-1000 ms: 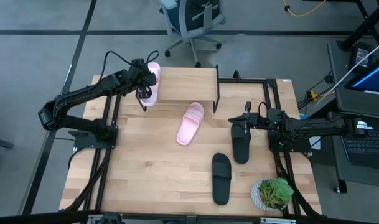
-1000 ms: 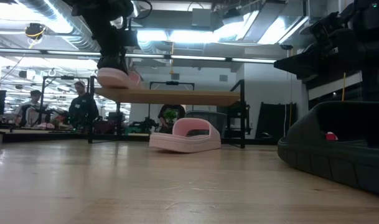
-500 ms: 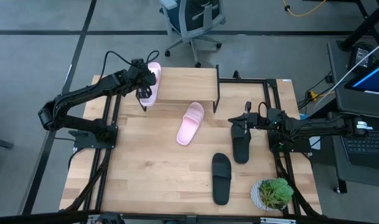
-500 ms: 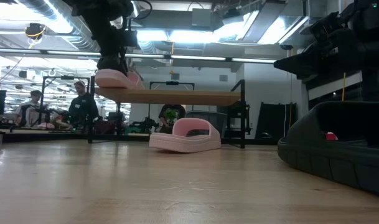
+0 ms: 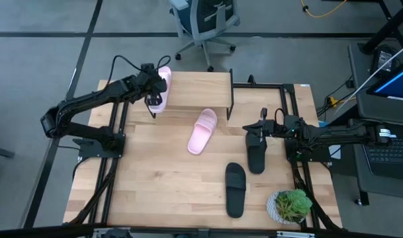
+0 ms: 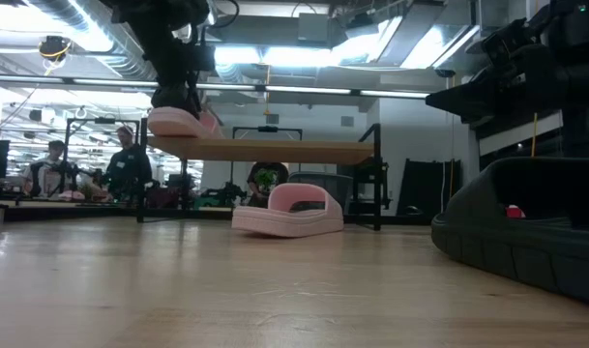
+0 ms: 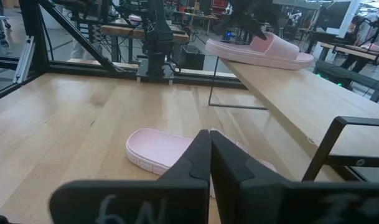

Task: Pick and place slides into the shelf
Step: Put the pink slipper on the shelf

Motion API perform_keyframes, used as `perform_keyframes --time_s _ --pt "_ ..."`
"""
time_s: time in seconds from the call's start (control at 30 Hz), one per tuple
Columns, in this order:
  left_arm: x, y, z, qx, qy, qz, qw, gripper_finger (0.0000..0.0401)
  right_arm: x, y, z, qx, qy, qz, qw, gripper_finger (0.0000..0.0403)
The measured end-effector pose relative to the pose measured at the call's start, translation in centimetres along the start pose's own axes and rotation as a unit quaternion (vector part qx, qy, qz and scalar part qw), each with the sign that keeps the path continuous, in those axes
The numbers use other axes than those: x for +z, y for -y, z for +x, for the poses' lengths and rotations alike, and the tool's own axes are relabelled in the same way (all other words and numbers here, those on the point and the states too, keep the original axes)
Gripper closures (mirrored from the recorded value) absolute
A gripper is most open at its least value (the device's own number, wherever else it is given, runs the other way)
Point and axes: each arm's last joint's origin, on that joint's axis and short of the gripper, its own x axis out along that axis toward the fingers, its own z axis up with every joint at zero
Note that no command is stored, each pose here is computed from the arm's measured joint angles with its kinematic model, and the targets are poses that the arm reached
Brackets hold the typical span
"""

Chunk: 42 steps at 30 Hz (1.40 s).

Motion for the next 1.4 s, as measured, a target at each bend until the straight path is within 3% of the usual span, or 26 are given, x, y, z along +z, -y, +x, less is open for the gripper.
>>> perform_keyframes --time_s 0.27,0.7,0.97,1.17,1.4 --pt "0.5 0.5 -0.5 0.034 -0.022 0.023 0.999 0.0256 0.0 0.0 0.0 0.000 0.000 0.000 1.000 0.0396" --pt "1.5 1.5 -2.4 0.040 0.012 0.038 0.998 0.0256 0.0 0.0 0.0 0.000 0.000 -0.001 1.000 0.0396" --pt "1.0 1.0 -6.0 0.038 0.092 -0.021 0.995 0.0256 0.0 0.0 0.0 0.000 0.000 0.000 1.000 0.0396" --pt "0.4 1.2 -9.0 -0.005 0.174 -0.074 0.982 0.0267 0.0 0.0 0.0 0.000 0.000 0.000 1.000 0.0396" --pt "0.7 2.6 -11.0 -0.082 0.232 -0.132 0.960 0.0306 0.4 0.0 0.0 0.000 0.022 0.001 1.000 0.0396"
